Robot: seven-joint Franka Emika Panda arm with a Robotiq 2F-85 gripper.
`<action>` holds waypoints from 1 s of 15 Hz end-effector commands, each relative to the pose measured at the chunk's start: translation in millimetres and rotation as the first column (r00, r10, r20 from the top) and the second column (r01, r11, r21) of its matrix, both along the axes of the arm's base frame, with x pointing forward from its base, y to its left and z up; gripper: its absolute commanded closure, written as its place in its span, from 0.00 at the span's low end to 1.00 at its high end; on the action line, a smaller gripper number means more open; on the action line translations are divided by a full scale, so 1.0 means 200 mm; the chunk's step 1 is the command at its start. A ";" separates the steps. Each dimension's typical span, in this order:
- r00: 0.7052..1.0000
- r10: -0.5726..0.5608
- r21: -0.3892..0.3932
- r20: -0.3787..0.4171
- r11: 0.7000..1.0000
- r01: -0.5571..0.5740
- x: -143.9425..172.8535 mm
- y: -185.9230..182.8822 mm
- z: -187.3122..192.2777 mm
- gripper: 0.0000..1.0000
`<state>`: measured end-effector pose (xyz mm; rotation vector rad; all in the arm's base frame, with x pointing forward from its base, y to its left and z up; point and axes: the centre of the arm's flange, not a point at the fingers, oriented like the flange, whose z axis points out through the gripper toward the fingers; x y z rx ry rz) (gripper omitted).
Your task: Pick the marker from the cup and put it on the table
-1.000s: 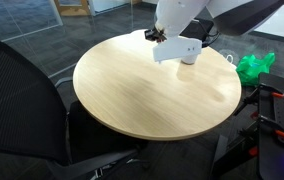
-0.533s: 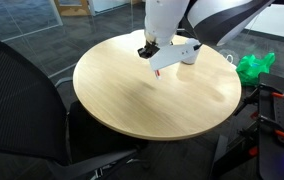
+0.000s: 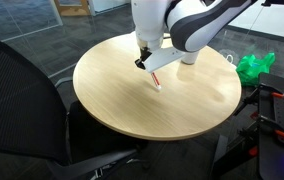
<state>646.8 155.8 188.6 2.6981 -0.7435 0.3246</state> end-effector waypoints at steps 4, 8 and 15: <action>0.999 -0.004 0.024 -0.051 1.000 0.005 0.17 0.00 -0.02 0.42; 1.000 -0.017 -0.013 -0.020 1.000 0.016 0.14 0.03 -0.01 0.11; 0.997 -0.006 -0.118 0.083 0.993 0.016 -0.03 0.12 0.11 0.00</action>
